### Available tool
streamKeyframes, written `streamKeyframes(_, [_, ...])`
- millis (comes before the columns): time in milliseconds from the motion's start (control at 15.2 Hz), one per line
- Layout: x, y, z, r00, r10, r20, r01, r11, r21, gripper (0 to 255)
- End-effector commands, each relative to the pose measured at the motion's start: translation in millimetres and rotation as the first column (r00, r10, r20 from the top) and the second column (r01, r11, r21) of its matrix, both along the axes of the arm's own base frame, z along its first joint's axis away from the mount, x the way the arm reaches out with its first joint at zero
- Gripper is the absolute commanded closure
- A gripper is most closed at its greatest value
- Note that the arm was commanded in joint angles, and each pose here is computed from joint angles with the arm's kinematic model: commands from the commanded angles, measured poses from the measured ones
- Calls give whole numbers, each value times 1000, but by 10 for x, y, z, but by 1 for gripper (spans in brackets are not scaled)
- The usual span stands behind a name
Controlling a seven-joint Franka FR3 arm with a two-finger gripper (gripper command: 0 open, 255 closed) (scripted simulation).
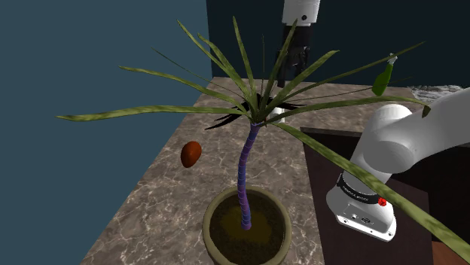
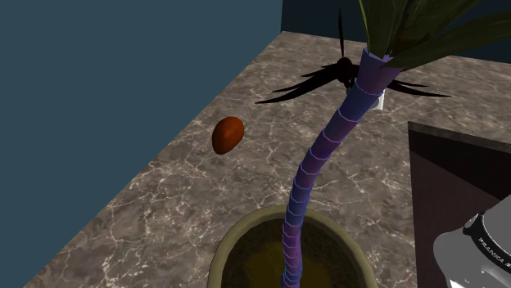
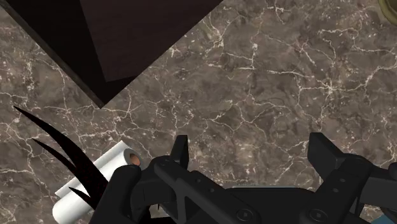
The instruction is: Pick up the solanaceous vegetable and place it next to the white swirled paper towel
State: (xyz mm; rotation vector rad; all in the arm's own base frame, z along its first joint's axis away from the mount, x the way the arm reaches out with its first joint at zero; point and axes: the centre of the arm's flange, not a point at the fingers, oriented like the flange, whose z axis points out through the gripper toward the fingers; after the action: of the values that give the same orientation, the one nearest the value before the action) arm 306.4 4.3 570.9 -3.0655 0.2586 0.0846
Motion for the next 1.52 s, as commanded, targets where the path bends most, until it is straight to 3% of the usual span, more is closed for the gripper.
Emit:
streamKeyframes(0, [0,0,0,1000,0,0,0,1000,0,0])
streamKeyframes(330, [287,624,-239,990,-136,-30,134,990,-50,0])
streamKeyframes(726, [727,1297,-578,953,-296,-57,289,951,-114,0])
streamKeyframes(1056, [1160,1783,-903,902,-425,-71,409,897,-170,0])
streamKeyframes(1452, [1743,2261,-1341,818,-570,-78,540,808,-238,0])
